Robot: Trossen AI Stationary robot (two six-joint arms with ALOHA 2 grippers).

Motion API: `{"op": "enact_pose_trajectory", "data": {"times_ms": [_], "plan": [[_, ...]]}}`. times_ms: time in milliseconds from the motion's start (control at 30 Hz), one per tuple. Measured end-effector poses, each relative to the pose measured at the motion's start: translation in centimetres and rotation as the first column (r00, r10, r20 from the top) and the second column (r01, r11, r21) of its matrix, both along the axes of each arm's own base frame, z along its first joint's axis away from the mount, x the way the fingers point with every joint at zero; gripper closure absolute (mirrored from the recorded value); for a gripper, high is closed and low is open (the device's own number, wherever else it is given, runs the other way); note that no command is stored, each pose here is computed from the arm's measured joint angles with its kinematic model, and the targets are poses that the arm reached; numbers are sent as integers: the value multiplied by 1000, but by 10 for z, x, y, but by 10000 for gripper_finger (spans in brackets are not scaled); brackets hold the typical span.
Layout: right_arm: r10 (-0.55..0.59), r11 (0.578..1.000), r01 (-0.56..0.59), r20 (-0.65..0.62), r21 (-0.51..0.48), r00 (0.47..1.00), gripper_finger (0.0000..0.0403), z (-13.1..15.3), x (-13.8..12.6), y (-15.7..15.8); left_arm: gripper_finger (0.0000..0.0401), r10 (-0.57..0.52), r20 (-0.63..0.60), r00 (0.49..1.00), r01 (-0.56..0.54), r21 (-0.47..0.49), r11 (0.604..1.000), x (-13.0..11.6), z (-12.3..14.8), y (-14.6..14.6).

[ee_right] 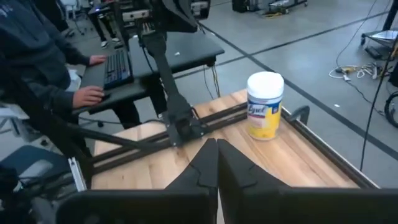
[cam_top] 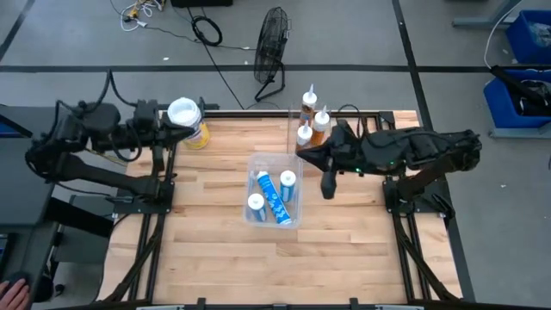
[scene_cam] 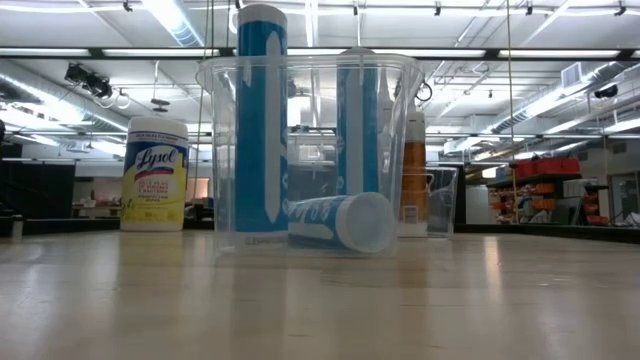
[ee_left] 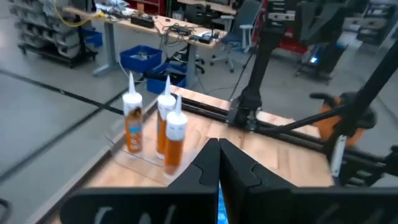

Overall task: Sort silicone sealant tubes
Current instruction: Return to Home Position

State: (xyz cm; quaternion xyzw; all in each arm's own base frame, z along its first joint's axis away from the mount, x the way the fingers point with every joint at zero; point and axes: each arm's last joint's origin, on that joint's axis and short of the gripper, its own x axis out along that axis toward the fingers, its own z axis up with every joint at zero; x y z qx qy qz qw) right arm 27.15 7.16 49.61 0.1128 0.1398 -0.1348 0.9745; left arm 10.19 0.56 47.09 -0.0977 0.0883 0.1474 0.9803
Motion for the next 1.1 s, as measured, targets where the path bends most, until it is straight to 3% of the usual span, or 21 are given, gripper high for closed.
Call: {"op": "enact_pose_trajectory", "data": {"times_ms": [100, 233, 400, 467, 533, 600, 700, 767, 900, 1100], "plan": [[27, 1000, -27, 2, 3, 1000, 402, -16, -12, 2, 398, 8, 26, 1000, -6, -81, 997, -6, -25, 0], [83, 995, -88, 117, 38, 990, 402, -47, -30, 3, 398, 33, 6, 999, -31, -203, 979, -7, -62, 0], [183, 971, -214, 252, 102, 950, 402, -94, -59, -3, 395, 168, -108, 980, -193, -293, 937, 2, -113, 2], [155, 969, -193, 223, 156, 962, 403, -120, -72, -8, 393, 222, -150, 963, -261, -331, 907, 5, -126, 3], [107, 951, -144, 148, 272, 983, 403, -147, -82, -12, 394, 265, -181, 947, -316, -371, 873, 6, -135, 4], [59, 924, -81, 71, 374, 996, 403, -169, -89, -15, 398, 251, -161, 955, -292, -343, 893, 10, -136, 3], [78, 960, -117, 159, 253, 984, 403, -182, -91, -7, 398, 119, -103, 987, -139, -217, 966, 16, -130, -2], [98, 977, -138, 231, 164, 968, 403, -187, -96, -3, 398, 43, -51, 998, -49, -137, 989, 17, -125, -6], [42, 994, -64, 237, 85, 971, 403, -212, -108, -8, 398, 11, 58, 998, -7, -61, 998, 14, -129, -7], [63, 985, -107, 295, 137, 953, 403, -241, -136, -21, 398, 15, 193, 981, 4, -98, 995, -1, -157, -6]]}}
